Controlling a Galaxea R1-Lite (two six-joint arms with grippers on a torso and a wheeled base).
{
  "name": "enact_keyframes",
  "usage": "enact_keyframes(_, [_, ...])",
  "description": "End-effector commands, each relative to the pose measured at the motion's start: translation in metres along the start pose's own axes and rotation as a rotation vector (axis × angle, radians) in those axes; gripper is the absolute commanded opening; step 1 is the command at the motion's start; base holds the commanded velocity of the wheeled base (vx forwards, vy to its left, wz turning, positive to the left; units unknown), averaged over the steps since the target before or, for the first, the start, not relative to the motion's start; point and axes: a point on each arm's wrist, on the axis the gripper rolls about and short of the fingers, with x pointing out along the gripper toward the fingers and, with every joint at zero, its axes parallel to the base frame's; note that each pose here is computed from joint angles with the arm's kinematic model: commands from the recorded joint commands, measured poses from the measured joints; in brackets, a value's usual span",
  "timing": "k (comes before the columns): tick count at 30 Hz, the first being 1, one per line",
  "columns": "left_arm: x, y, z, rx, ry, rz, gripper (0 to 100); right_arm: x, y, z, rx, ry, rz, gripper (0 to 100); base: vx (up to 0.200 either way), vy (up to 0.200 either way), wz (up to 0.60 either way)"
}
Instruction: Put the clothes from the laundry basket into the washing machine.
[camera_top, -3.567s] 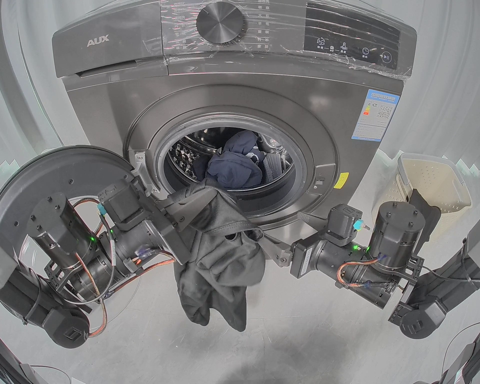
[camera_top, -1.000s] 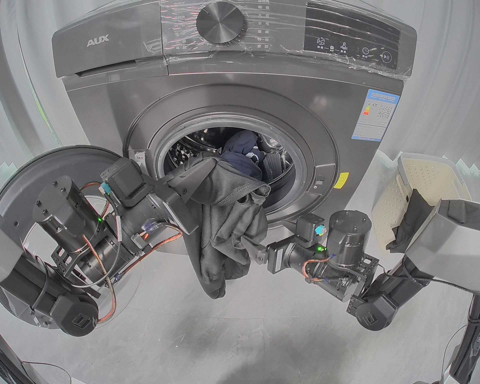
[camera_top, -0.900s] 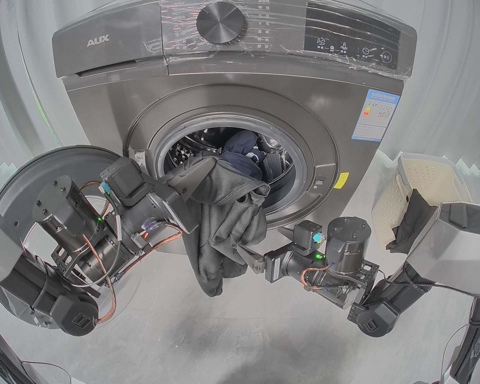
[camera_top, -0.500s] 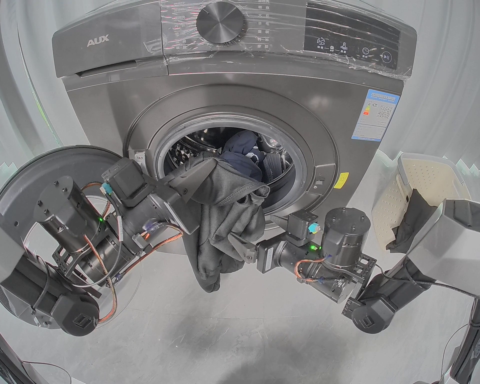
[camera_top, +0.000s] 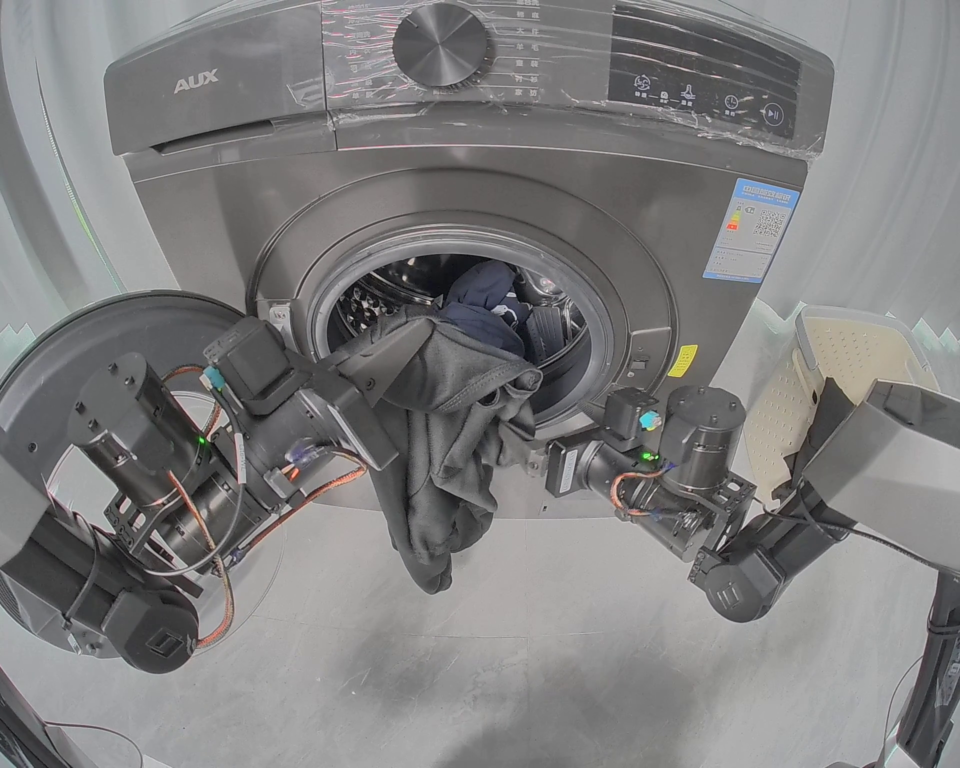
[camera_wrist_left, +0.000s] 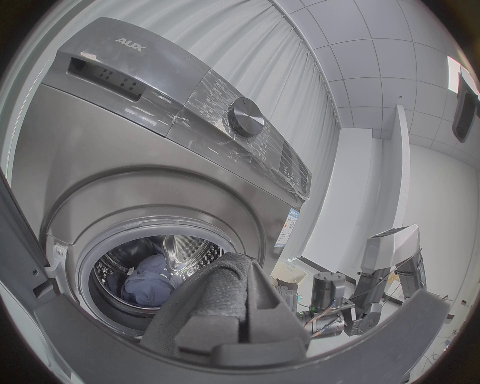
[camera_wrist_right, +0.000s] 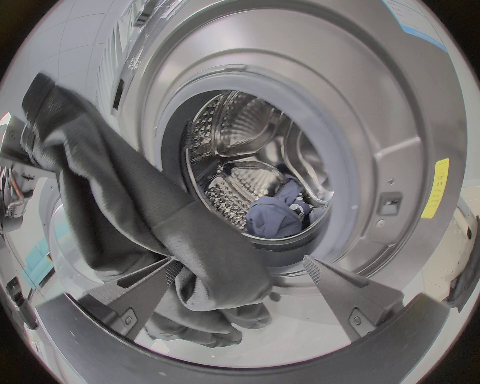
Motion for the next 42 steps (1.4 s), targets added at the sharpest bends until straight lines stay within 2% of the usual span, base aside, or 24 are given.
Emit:
enact_keyframes(1, [0.0, -0.001, -0.001, -0.001, 0.002, -0.002, 0, -0.001, -0.005, 0.007, 0.001, -0.021, -0.012, 100, 0.0, 0.0, 0.0])
enact_keyframes(6, [0.0, -0.001, -0.001, -0.003, 0.005, -0.003, 0, -0.001, 0.003, 0.007, 0.002, -0.025, 0.008, 100, 0.0, 0.0, 0.0])
enact_keyframes(15, [0.0, 0.001, -0.002, -0.003, 0.006, 0.0, 0, -0.005, 0.031, 0.005, 0.003, -0.02, 0.085, 100, 0.0, 0.0, 0.0])
enact_keyframes(18, [0.0, 0.001, -0.002, -0.003, 0.008, 0.002, 0, -0.007, 0.04, 0.011, 0.006, -0.039, 0.109, 100, 0.0, 0.0, 0.0])
enact_keyframes(27, [-0.001, 0.001, -0.003, -0.004, 0.012, 0.001, 0, 0.004, 0.036, 0.032, 0.017, -0.124, 0.099, 100, 0.0, 0.0, 0.0])
enact_keyframes(35, [-0.001, -0.001, -0.003, -0.006, 0.011, -0.002, 0, 0.012, 0.039, 0.024, 0.016, -0.119, 0.12, 100, 0.0, 0.0, 0.0])
enact_keyframes(39, [-0.001, -0.001, -0.002, -0.006, 0.01, -0.004, 0, 0.016, 0.041, 0.027, 0.021, -0.159, 0.139, 100, 0.0, 0.0, 0.0])
enact_keyframes(40, [-0.001, -0.001, -0.002, -0.008, 0.01, -0.005, 0, 0.016, 0.042, 0.027, 0.021, -0.16, 0.144, 0, 0.0, 0.0, 0.0])
enact_keyframes(42, [-0.001, -0.001, -0.002, -0.008, 0.01, -0.004, 0, 0.014, 0.043, 0.028, 0.021, -0.158, 0.148, 0, 0.0, 0.0, 0.0])
